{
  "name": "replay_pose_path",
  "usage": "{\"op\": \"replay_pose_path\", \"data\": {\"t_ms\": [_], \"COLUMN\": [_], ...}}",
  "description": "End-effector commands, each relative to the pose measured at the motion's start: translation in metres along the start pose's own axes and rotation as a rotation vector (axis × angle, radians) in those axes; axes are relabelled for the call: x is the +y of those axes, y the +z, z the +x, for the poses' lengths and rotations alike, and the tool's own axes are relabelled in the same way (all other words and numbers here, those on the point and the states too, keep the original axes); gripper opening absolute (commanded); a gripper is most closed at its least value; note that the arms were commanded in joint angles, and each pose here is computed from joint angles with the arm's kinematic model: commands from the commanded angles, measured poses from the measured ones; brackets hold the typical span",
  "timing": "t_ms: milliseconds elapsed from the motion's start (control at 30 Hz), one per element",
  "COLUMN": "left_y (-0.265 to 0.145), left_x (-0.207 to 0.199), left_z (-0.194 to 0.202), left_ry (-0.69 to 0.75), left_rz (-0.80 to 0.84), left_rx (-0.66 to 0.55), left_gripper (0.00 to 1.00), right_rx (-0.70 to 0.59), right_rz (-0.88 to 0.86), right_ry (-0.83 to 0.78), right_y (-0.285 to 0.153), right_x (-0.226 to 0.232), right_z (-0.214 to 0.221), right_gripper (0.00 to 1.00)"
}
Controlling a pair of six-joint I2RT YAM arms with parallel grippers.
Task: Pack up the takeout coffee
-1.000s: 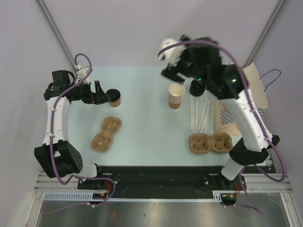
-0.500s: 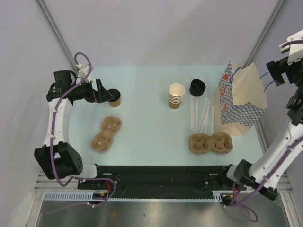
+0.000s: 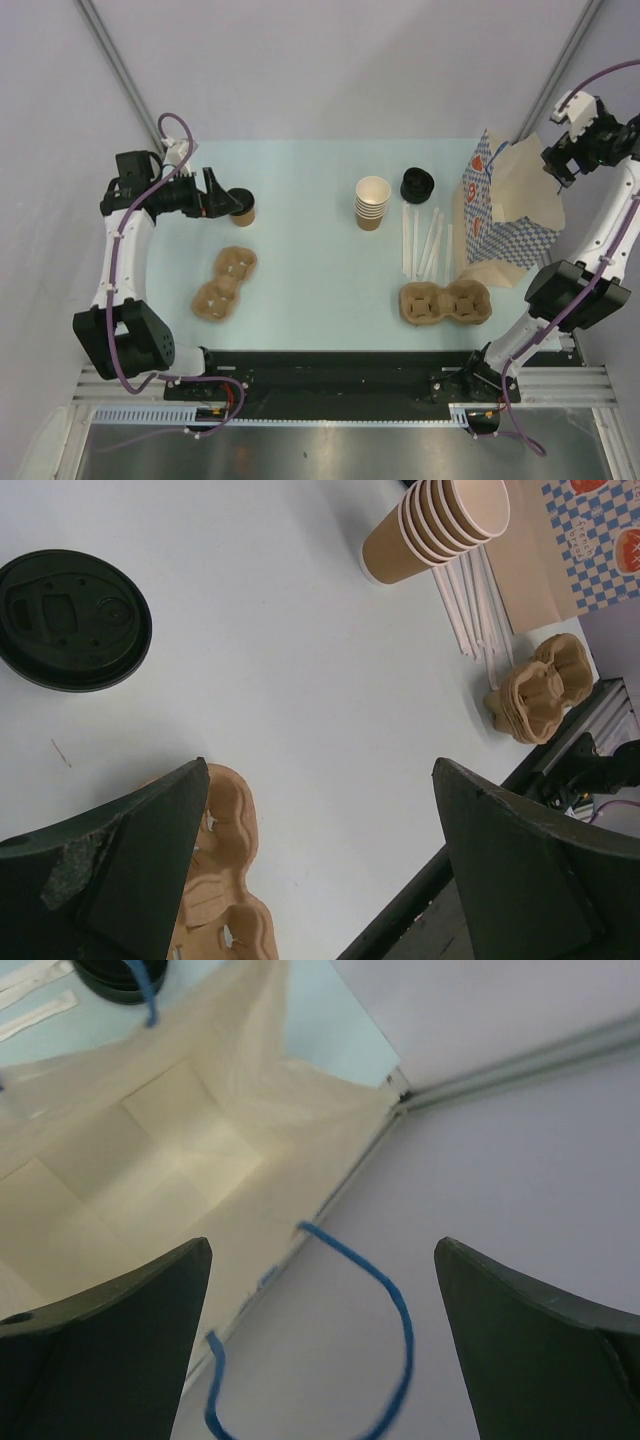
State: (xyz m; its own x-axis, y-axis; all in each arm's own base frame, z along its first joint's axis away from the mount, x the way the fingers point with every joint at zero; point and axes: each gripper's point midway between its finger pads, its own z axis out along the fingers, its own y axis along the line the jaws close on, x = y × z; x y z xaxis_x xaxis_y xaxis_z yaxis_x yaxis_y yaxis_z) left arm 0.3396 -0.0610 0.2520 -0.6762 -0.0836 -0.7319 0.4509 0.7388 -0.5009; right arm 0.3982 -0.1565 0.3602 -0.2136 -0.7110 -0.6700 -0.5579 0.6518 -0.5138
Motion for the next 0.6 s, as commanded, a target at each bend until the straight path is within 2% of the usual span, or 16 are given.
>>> {"op": "replay_pose_path", "data": {"t_ms": [0,300,567], "left_y": [0.002,0.006,0.008], "left_x": [-0.005,0.001,0.004], "left_z": [-0.003,0.003,0.007], "left_ry": [0.007,0.0,-0.008], "left_rz": [0.038,0.035,0.037], "left_rx": [-0.023,-0.001,0.01], "left_gripper": [1.0,1.0,0.99], "right_rx": [-0.055,-0.012,0.028], "right_rz": [-0.021,-0.09,-0.124], "right_ry": [-0.253,-0.396,-0.445], "right_y": [0.018,0.081,0.115], "right_x": [0.006,0.015,0.013], "right_z": [-0.024,-0.028,-0.02], "right_gripper": [1.0,1.0,0.98]}}
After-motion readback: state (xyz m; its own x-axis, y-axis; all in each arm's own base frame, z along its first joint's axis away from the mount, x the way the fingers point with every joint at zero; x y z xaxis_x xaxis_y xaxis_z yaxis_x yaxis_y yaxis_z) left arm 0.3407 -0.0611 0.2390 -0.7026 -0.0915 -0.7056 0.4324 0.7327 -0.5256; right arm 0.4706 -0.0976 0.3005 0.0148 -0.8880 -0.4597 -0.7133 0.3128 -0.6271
